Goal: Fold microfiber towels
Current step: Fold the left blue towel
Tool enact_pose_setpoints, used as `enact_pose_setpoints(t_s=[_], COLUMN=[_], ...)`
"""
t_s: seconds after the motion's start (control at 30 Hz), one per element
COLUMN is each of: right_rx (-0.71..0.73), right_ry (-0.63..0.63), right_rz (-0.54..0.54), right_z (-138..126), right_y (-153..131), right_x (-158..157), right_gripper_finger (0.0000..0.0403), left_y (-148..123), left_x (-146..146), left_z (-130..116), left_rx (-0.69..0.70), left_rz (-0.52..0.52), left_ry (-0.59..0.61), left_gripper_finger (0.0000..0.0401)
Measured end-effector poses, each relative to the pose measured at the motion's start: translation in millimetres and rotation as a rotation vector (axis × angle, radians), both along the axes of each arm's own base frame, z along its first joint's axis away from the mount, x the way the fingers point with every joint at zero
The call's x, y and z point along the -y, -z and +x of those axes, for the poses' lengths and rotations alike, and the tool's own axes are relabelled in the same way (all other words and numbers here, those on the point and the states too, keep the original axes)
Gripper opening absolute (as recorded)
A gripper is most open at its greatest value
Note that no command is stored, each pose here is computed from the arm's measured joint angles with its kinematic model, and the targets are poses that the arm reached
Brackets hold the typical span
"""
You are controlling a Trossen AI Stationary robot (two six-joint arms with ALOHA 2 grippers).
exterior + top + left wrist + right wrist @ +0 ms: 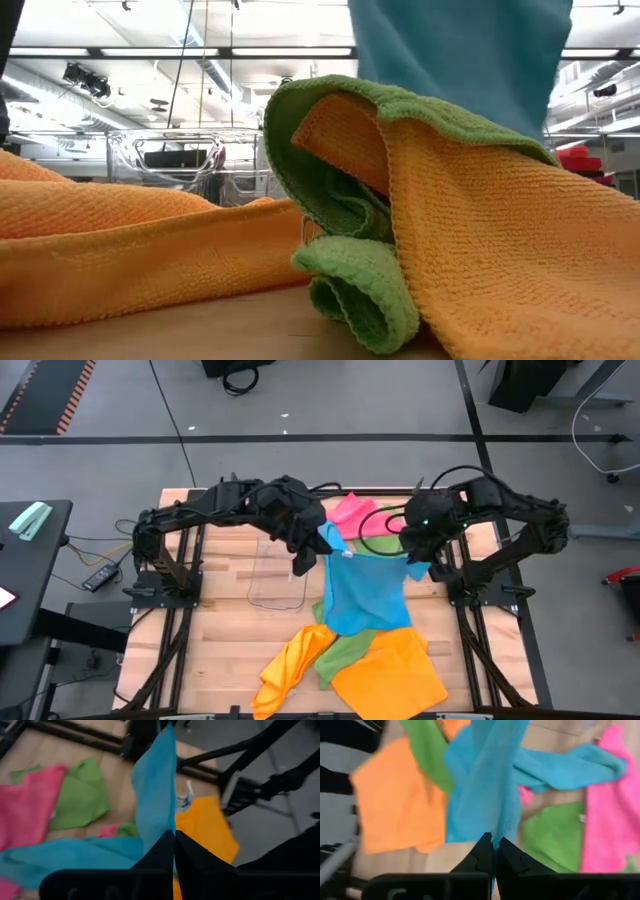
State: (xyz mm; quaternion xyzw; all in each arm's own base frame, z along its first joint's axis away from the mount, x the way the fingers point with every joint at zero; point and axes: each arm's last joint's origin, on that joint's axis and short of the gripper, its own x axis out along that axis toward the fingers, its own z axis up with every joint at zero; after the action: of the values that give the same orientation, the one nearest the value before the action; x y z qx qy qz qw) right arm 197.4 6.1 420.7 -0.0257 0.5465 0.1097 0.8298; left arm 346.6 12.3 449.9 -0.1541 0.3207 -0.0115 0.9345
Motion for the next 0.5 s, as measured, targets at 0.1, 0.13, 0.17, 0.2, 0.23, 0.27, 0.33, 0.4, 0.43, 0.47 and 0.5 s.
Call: enact_pose_setpoints(t_s=[0.1, 0.13, 0.17, 0.2, 0.23, 0.27, 0.33, 0.4, 0.43, 0.47, 0.5], right_rx=[-0.009, -0.012, -0.016, -0.02, -0.024, -0.029, -0.037, -0.04, -0.045, -0.051, -0.053], right_ry=[0.014, 0.018, 0.02, 0.019, 0.017, 0.014, 0.009, 0.007, 0.006, 0.006, 0.007], right_rz=[-0.109, -0.148, -0.186, -0.222, -0.254, -0.279, -0.308, -0.317, -0.32, -0.325, -0.33], right_z=[-0.2, -0.2, 0.0, 0.3, 0.4, 0.7, 1.9, 4.4, 5.6, 7.1, 8.8], right_y=[4.1, 5.3, 6.5, 7.4, 8.3, 9.5, 12.5, 16.8, 19.7, 23.1, 26.5], right_x=[3.1, 4.2, 5.2, 6.1, 7.0, 7.6, 8.4, 8.6, 8.6, 8.7, 8.9], right_gripper_finger=[0.0012, 0.0012, 0.0012, 0.0012, 0.0012, 0.0012, 0.0012, 0.0012, 0.0012, 0.0012, 0.0012], left_y=[1.3, 1.9, 2.3, 2.8, 3.8, 5.8, 11.5, 17.3, 20.7, 22.6, 23.7], left_x=[-0.6, -1.2, -1.7, -2.4, -2.9, -3.1, -3.4, -2.2, -2.0, -1.9, -1.2], left_z=[-1.7, -2.1, -2.2, -1.3, 0.2, 1.9, 6.2, 9.5, 10.8, 12.8, 13.7], left_rx=[-0.019, -0.027, -0.032, -0.032, -0.034, -0.041, -0.067, -0.098, -0.119, -0.124, -0.128], left_rz=[0.061, 0.077, 0.092, 0.106, 0.116, 0.121, 0.123, 0.124, 0.125, 0.129, 0.132], left_ry=[-0.032, -0.044, -0.057, -0.068, -0.079, -0.081, -0.082, -0.076, -0.073, -0.07, -0.066], left_gripper_finger=[0.0009, 0.0011, 0.0014, 0.0019, 0.0024, 0.0027, 0.0031, 0.0029, 0.0025, 0.0021, 0.0017])
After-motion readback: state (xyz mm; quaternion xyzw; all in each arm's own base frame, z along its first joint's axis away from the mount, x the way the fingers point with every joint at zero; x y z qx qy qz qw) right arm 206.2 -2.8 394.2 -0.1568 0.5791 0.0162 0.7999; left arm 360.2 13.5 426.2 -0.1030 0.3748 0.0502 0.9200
